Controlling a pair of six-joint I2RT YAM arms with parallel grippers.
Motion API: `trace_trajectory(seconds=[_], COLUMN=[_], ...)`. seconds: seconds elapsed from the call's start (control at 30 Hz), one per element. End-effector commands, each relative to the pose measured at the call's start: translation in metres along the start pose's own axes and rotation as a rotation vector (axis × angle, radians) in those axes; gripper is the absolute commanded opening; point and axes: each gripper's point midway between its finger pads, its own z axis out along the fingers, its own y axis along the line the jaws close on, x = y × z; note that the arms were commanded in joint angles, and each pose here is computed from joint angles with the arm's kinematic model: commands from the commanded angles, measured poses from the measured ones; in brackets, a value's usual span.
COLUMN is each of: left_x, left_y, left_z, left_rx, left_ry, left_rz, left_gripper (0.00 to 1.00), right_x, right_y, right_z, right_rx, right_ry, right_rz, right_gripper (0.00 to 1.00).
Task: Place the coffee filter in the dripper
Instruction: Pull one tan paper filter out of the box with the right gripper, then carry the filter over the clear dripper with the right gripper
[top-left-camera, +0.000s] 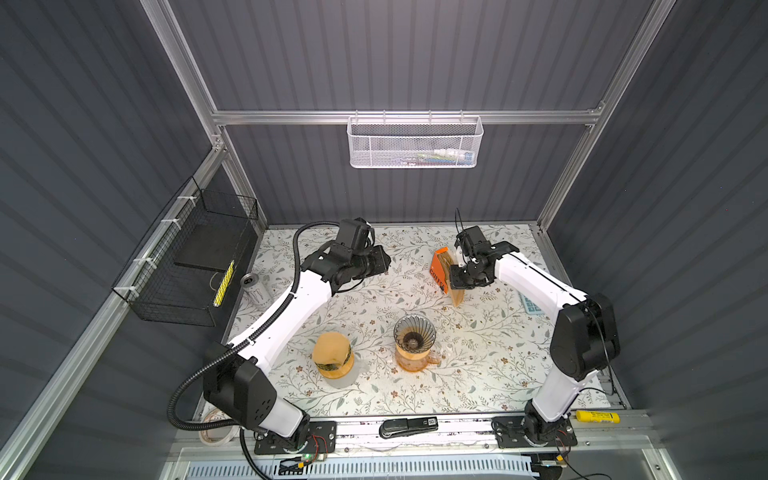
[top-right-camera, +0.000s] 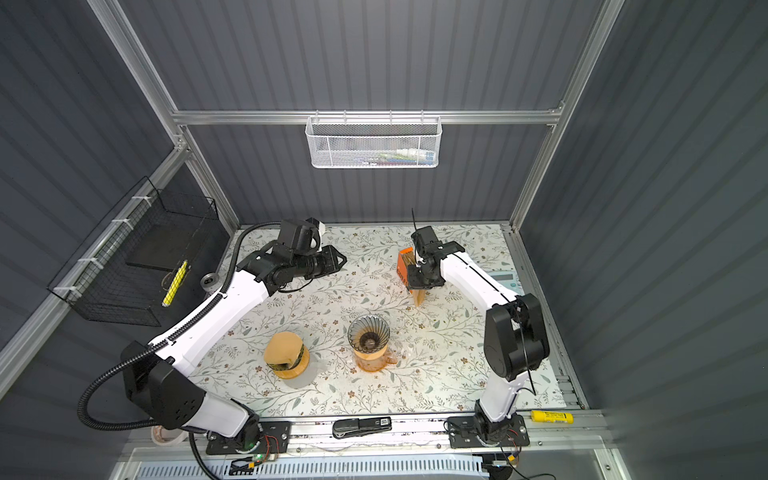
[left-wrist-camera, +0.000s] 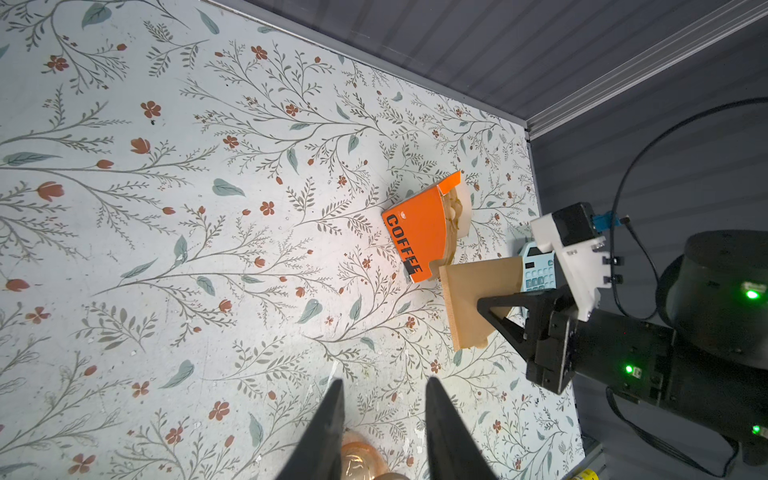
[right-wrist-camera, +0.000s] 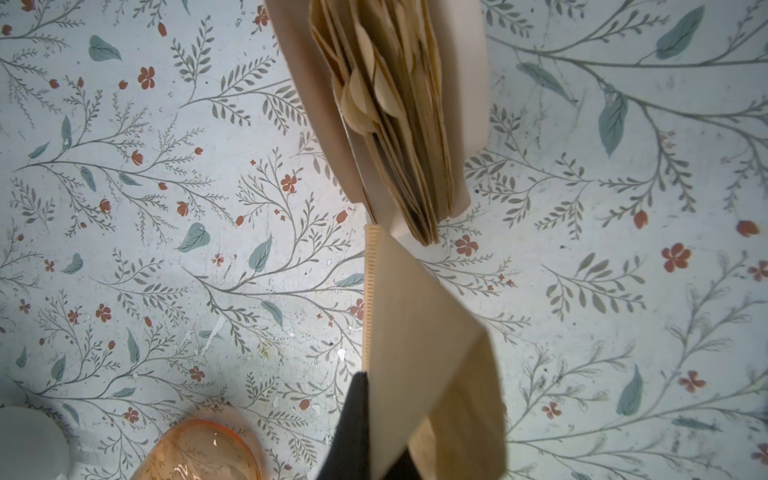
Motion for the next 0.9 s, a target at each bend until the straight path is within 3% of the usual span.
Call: trace_trajectory(seconds=[0.0,0.3,0.57,0.87], left_x=[-0.001,-0.002,0.019,0.036], left_y=[-0.001,0.002,0.021,0.036], left_z=[-0.011,-0.027,-0.039,-0.072], left_rx=[0.015,-0.004,-0.063,-0.117], left_ry=[-0.015,-0.037,-0.007,0.000], left_rz=[0.012,0.013,0.001,-0.006], left_gripper=[0.34,0.34,0.34,0.34], right_x=[0.010,0.022,0.034,0.086], right_y=[-0.001,0.013,0.051,0.099], right_z=[-0.015,-0.052,-0.118,-0.181], right_rx=[0.017,-0.006,-0.066,-0.193], right_ry=[0.002,-0.040,-0.083,-0.007], right_rz=[0.002,-0.037,-0.162,-0.314], right_gripper=[0.00,0.00,0.00,0.00])
